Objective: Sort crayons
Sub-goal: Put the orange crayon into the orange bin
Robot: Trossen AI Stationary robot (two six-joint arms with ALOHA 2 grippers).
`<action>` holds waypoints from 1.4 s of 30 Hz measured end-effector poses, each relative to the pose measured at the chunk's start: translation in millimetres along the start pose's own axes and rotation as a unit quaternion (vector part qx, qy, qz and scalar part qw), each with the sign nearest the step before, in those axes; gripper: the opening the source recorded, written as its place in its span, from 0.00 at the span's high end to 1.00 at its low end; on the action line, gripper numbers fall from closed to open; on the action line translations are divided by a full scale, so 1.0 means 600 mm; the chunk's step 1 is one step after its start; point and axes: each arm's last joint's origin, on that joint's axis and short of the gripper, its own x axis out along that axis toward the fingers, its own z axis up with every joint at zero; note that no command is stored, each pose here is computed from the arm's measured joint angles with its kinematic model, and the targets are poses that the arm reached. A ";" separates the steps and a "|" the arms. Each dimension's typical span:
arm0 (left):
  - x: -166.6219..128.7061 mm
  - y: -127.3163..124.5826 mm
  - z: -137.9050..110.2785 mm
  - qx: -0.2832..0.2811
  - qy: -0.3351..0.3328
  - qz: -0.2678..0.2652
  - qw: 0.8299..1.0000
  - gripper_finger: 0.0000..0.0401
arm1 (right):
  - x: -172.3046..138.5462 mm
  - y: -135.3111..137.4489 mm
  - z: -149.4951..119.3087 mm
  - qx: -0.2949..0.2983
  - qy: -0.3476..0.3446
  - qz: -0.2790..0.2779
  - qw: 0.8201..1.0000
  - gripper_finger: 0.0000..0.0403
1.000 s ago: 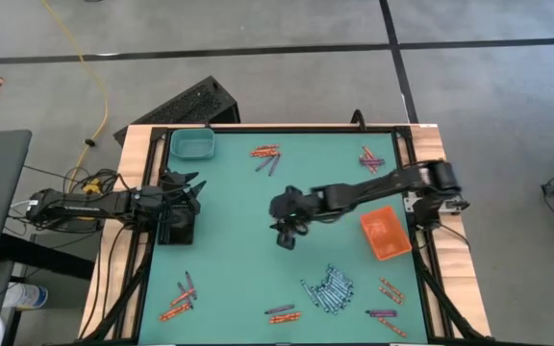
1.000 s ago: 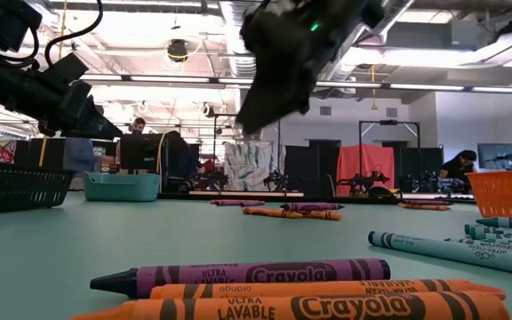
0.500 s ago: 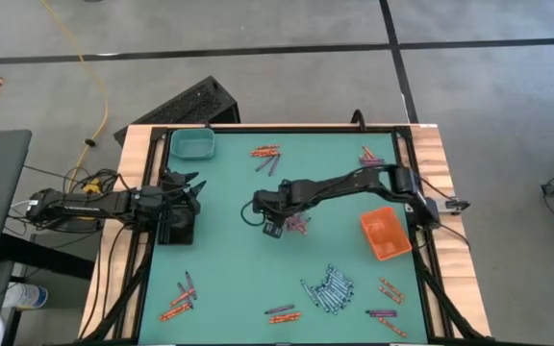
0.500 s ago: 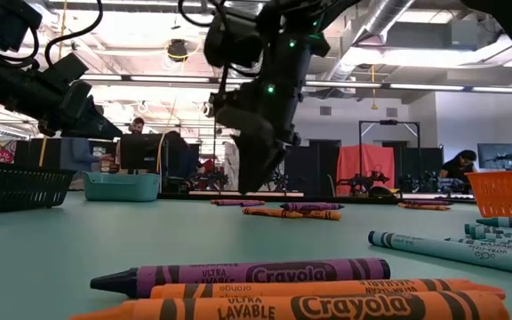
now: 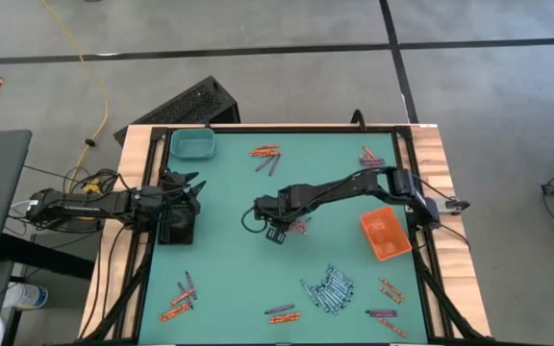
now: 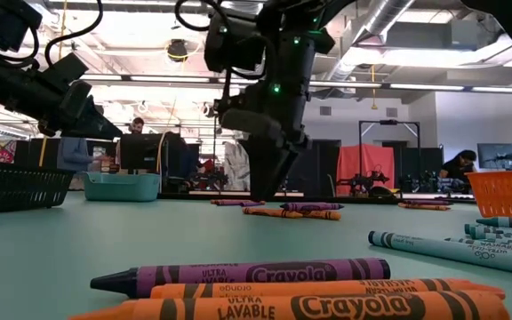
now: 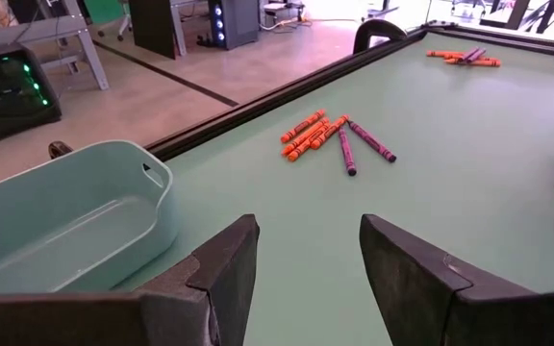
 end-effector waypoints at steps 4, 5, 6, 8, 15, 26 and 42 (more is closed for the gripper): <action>0.000 0.000 0.000 0.000 0.000 0.000 1.000 0.56 | 0.000 0.000 -0.001 0.007 0.000 -0.003 1.000 0.64; 0.000 0.000 0.000 0.000 0.000 0.000 1.000 0.56 | 0.000 0.000 -0.001 0.007 0.001 -0.004 1.000 0.64; 0.000 0.000 0.000 0.000 0.000 0.000 1.000 0.56 | 0.005 0.000 -0.001 0.007 0.003 -0.005 1.000 0.64; 0.000 0.000 0.000 0.000 0.000 0.000 1.000 0.56 | 0.012 -0.004 -0.001 0.012 0.010 -0.009 1.000 0.64; 0.000 0.000 0.000 0.000 0.000 0.000 1.000 0.56 | 0.041 0.004 -0.006 0.009 0.030 -0.007 0.999 0.64; 0.000 0.000 0.000 0.000 0.000 0.000 1.000 0.56 | 0.037 0.018 -0.005 0.009 0.025 -0.004 1.000 0.73; 0.000 0.000 0.000 0.000 0.000 0.000 1.000 0.56 | 0.028 0.039 0.011 0.001 0.002 0.070 0.998 0.90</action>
